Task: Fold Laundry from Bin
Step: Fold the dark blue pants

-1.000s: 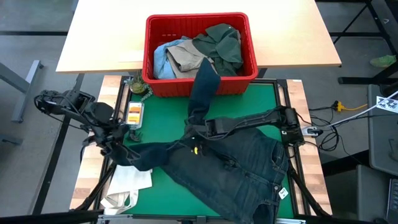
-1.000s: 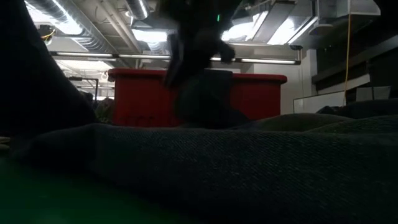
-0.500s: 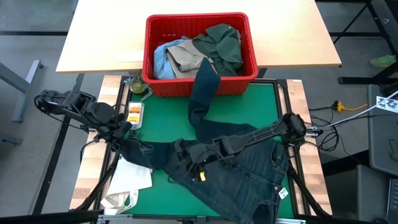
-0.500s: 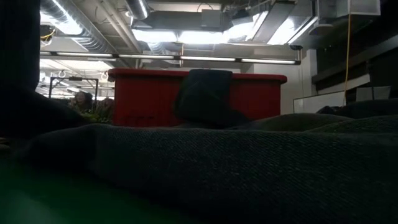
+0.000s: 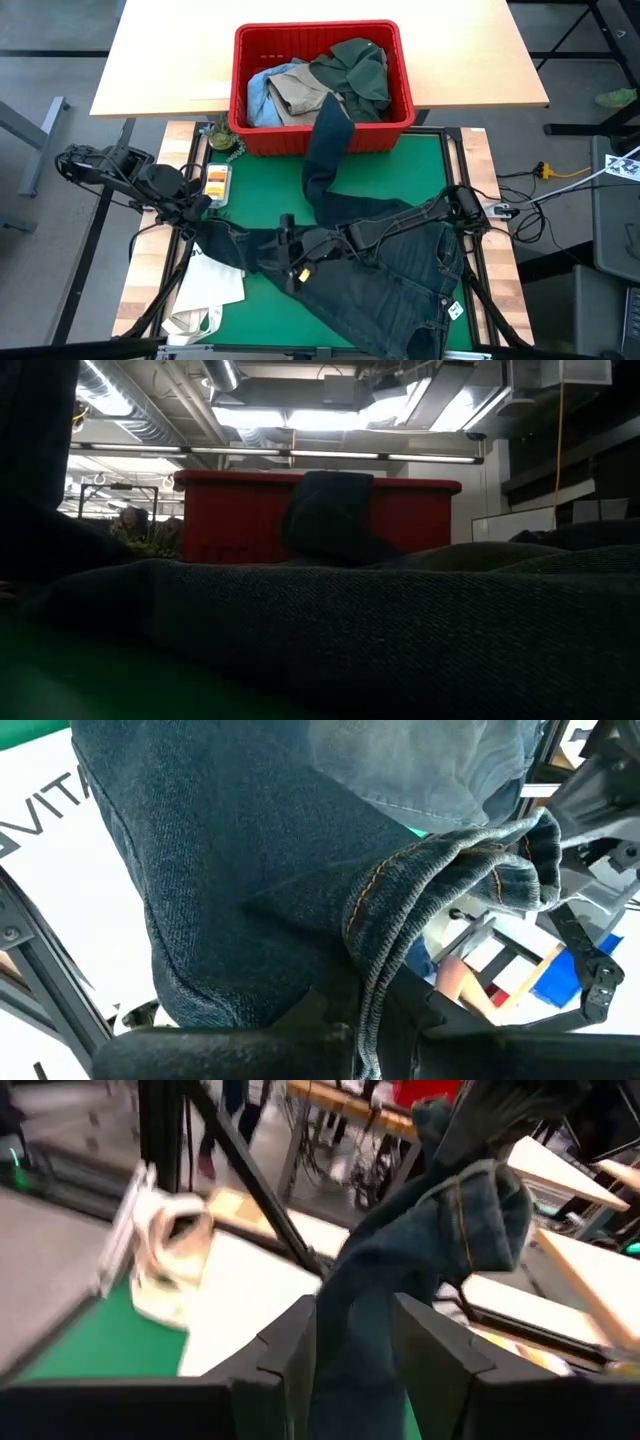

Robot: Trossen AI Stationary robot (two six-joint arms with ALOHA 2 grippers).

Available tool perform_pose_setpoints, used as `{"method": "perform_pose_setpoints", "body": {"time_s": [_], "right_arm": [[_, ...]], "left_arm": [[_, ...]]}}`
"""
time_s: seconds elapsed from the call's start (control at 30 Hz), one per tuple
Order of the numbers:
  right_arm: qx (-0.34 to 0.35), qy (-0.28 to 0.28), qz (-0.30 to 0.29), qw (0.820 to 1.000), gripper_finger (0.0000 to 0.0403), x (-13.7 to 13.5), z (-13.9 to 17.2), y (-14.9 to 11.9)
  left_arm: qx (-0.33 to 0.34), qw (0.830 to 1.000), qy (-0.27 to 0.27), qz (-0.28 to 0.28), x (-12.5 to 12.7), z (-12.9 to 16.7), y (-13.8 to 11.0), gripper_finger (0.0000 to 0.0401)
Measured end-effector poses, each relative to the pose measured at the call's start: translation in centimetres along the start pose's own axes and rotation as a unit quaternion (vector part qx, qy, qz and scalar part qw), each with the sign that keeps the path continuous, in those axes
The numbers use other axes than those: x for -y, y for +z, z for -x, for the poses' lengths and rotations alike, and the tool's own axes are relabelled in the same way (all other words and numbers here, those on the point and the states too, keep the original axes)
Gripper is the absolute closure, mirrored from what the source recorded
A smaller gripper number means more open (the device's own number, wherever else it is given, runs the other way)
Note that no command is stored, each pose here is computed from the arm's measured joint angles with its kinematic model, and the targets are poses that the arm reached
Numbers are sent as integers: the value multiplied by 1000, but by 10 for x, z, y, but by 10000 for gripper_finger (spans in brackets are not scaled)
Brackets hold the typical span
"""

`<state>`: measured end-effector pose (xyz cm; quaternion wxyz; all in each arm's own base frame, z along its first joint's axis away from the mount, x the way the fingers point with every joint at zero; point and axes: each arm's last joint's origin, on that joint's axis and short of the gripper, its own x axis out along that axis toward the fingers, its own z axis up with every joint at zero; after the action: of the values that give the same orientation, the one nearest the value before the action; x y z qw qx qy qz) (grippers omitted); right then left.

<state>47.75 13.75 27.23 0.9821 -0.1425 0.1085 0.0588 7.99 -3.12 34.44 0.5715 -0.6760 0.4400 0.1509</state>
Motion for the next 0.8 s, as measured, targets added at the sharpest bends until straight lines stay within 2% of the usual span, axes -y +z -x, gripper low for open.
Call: {"method": "perform_pose_setpoints", "body": {"time_s": [0.3, 0.8], "right_arm": [[29, 4, -63, 998, 271, 3, -12, -9], [45, -15, -76, 996, 271, 1, -21, -18]], "left_arm": [[12, 1000, -2, -9, 0, 0, 1, 390], [26, 999, -4, -22, 0, 0, 1, 389]]}}
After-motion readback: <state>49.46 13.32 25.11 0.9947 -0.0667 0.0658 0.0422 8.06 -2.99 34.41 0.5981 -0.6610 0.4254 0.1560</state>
